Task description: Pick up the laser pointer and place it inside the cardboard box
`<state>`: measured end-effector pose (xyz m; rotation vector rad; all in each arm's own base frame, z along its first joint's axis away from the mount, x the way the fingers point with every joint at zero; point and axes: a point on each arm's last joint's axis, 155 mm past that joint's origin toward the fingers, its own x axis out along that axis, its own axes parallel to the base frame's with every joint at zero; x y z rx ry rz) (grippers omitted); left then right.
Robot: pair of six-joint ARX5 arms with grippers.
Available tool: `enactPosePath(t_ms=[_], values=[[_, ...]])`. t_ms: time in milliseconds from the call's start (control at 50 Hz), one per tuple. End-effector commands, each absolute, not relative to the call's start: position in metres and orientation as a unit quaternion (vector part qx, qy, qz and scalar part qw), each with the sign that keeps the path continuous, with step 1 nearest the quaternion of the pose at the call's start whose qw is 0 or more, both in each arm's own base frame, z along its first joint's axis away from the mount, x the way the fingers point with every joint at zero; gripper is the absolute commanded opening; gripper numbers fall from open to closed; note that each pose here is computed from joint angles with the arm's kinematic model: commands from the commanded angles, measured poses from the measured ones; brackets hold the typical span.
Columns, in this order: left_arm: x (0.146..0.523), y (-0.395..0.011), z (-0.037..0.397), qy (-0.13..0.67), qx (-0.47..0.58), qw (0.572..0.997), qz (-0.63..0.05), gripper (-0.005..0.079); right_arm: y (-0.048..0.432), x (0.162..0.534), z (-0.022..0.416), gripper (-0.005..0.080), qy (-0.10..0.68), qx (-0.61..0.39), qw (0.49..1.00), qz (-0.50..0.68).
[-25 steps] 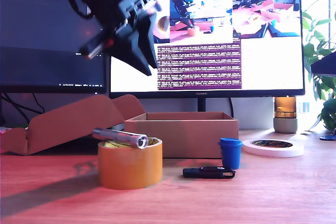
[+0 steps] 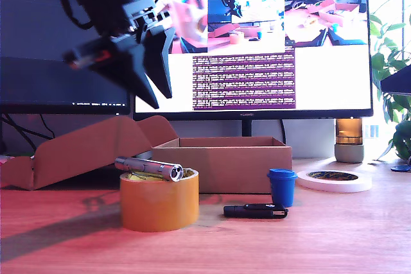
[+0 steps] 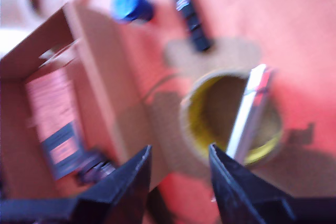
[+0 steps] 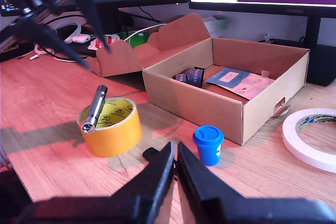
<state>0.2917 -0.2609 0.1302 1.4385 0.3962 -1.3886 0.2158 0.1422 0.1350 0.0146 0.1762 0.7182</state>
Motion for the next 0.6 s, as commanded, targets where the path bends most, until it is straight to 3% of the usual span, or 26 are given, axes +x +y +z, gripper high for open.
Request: enactPosePath(t_ms=[0,580], values=[[0.286,-0.262,0.121,0.178,0.592,0.518,-0.591,0.0309,0.143,0.215,0.129,-0.0011,0.09,0.005,0.932,0.351],[0.272,-0.262,0.076,0.234,0.576,0.477,-0.62,0.0309,0.143,0.215,0.128,-0.0011,0.094,0.005,0.931,0.352]])
